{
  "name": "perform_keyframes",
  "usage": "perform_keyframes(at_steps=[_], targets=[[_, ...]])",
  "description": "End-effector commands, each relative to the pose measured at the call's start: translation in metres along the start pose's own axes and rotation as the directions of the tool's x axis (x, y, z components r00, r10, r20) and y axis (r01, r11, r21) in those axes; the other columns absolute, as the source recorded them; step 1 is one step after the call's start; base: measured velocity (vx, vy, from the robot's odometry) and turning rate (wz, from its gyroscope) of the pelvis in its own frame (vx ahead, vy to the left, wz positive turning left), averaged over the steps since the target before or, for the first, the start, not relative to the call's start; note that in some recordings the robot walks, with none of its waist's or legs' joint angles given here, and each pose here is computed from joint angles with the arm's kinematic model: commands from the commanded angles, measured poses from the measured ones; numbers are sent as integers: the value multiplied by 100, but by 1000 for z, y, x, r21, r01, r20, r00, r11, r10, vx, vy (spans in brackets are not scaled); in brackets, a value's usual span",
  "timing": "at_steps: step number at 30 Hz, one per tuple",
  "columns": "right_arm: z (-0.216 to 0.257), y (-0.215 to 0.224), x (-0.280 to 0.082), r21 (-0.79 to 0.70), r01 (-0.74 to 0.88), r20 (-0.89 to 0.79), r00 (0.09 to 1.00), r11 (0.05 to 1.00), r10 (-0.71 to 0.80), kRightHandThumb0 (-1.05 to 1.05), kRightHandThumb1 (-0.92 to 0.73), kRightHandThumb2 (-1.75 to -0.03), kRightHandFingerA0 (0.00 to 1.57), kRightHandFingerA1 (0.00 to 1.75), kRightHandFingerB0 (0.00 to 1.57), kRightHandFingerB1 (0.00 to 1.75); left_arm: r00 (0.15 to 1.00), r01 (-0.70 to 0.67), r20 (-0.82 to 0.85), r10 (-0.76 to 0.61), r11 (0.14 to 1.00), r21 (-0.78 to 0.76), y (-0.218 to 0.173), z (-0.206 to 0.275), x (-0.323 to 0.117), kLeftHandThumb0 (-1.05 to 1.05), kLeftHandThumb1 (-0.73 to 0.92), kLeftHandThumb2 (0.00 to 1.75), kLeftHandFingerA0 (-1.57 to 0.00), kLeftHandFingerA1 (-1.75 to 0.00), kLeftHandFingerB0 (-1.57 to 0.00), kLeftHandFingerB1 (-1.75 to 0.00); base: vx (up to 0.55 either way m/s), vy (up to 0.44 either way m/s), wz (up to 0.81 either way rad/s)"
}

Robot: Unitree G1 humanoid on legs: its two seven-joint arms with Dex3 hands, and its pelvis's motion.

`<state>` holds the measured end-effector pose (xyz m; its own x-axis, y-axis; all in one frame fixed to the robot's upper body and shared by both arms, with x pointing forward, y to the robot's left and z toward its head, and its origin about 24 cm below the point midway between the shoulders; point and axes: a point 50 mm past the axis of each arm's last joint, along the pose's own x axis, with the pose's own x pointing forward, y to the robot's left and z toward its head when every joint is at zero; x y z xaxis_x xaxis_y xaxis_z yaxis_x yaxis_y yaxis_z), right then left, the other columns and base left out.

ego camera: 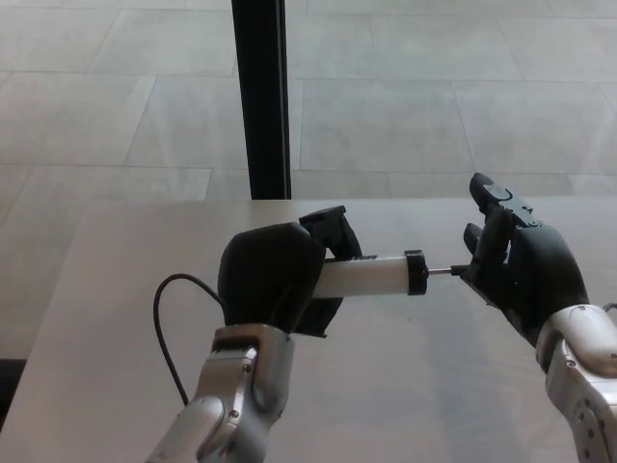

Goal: The robot uses its left hand to lift the air pump kept on the middle of the desk and use the right hand to compress the handle

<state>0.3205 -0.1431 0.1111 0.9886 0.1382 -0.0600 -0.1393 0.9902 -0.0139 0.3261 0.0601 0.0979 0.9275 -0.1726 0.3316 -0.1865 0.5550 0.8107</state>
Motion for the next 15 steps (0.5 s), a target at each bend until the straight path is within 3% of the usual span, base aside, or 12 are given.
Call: perform_keyframes(at_steps=[1, 2, 5, 6, 8, 9, 11, 12, 13, 15], targets=[[10, 9, 2, 21, -11, 49, 999, 1000, 10, -105, -89, -132, 0, 17, 0, 2, 1000, -23, 15, 23, 1000, -6, -2, 5, 4, -9, 45, 124, -103, -175, -87, -134, 0, 0, 0], [10, 9, 2, 25, -13, 51, 999, 1000, 11, -105, -87, -132, 0, 18, 0, 3, 1000, -18, 13, 18, 1000, -6, -2, 6, 4, -18, 48, 119, -130, -141, -94, -111, 0, 0, 0], [12, 12, 2, 37, -22, 65, 998, 999, 20, -104, -87, -131, 0, 19, 0, 3, 1000, -10, 10, 10, 1000, -6, -4, 8, 5, -18, 48, 119, -130, -142, -95, -113, 0, 0, 0], [12, 13, 3, 41, -28, 66, 997, 999, 26, -100, -92, -91, 0, 0, 0, 0, 1000, -1, 12, 1, 1000, -6, -6, 9, 6, -18, 49, 119, -129, -141, -94, -112, 0, 0, 0], [13, 14, 3, 39, -33, 68, 997, 999, 31, -100, -92, -91, 0, 0, 0, 0, 1000, 2, 23, -2, 1000, 5, -7, 12, 8, -16, 47, 119, -128, -140, -94, -112, 0, 0, 0], [14, 16, 3, 36, -42, 73, 997, 998, 39, -99, -92, -92, 0, 0, 0, 0, 999, -11, 34, 11, 1000, 19, -6, 13, 9, -14, 45, 121, -103, -146, -90, -102, 0, 0, 0], [14, 16, 3, 36, -41, 75, 996, 998, 38, -99, -92, -92, 0, 0, 0, 0, 1000, -7, 31, 6, 1000, 19, -7, 14, 10, -16, 48, 117, -105, -144, -91, -92, 0, 0, 0], [14, 17, 3, 29, -44, 74, 996, 999, 42, -100, -92, -89, 0, 0, 0, 0, 999, -3, 32, 2, 1000, 29, -7, 14, 11, -17, 52, 111, -106, -134, -89, -86, 0, 0, 0], [14, 17, 3, 15, -37, 70, 997, 999, 35, -105, -92, -133, 0, 15, 0, 3, 1000, 6, 26, -7, 1000, 29, -8, 16, 13, -19, 59, 91, -104, -138, -89, -81, 0, 0, 0], [15, 18, 3, 7, -35, 65, 997, 999, 34, -105, -92, -133, 0, 15, 0, 2, 999, 22, 26, -23, 999, 44, -8, 16, 14, -25, 62, 78, -101, -155, -87, -81, 0, 0, 0]])
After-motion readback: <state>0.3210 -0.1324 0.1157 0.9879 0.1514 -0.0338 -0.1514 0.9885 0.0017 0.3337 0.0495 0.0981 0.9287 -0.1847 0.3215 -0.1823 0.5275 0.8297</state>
